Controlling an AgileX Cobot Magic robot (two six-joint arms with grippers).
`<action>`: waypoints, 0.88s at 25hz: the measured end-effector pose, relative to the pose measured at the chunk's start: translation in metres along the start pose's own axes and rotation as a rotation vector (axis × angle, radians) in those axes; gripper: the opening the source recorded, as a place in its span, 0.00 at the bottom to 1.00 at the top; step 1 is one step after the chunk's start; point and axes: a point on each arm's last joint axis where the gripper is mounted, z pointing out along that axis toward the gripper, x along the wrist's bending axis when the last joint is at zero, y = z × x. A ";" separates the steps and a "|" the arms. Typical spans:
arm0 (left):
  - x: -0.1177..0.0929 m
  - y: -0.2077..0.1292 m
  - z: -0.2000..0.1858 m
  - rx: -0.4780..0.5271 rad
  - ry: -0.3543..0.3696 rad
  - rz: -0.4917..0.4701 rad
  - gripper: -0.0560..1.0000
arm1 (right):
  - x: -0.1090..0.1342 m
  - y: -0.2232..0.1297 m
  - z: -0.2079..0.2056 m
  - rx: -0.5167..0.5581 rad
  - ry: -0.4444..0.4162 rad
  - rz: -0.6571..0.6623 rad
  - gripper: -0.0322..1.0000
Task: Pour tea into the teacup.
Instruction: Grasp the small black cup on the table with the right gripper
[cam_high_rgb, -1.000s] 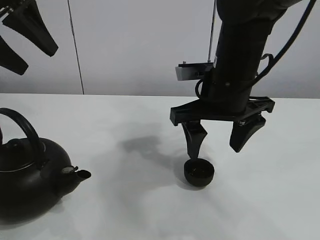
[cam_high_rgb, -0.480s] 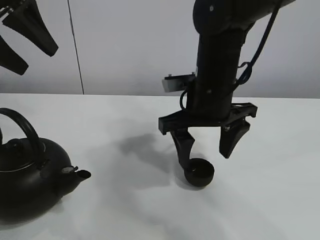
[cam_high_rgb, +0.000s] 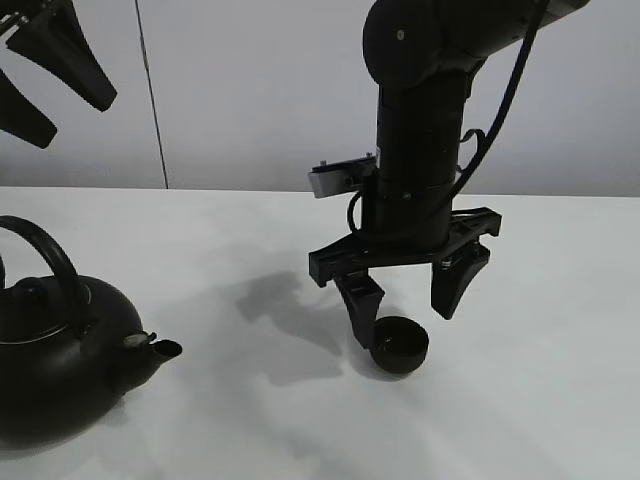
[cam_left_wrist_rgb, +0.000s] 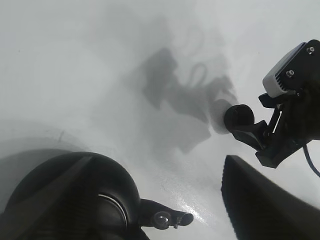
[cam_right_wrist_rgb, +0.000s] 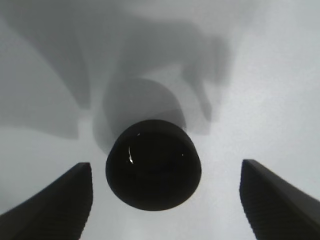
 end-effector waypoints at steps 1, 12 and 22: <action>0.000 0.000 0.000 -0.001 0.000 0.000 0.53 | 0.000 0.000 0.000 0.000 -0.001 0.003 0.57; 0.000 0.000 0.000 -0.004 0.002 0.000 0.53 | 0.003 0.002 0.019 0.032 0.021 0.028 0.57; 0.000 0.001 0.000 -0.011 0.005 0.001 0.53 | 0.004 0.001 0.023 0.042 0.025 0.032 0.42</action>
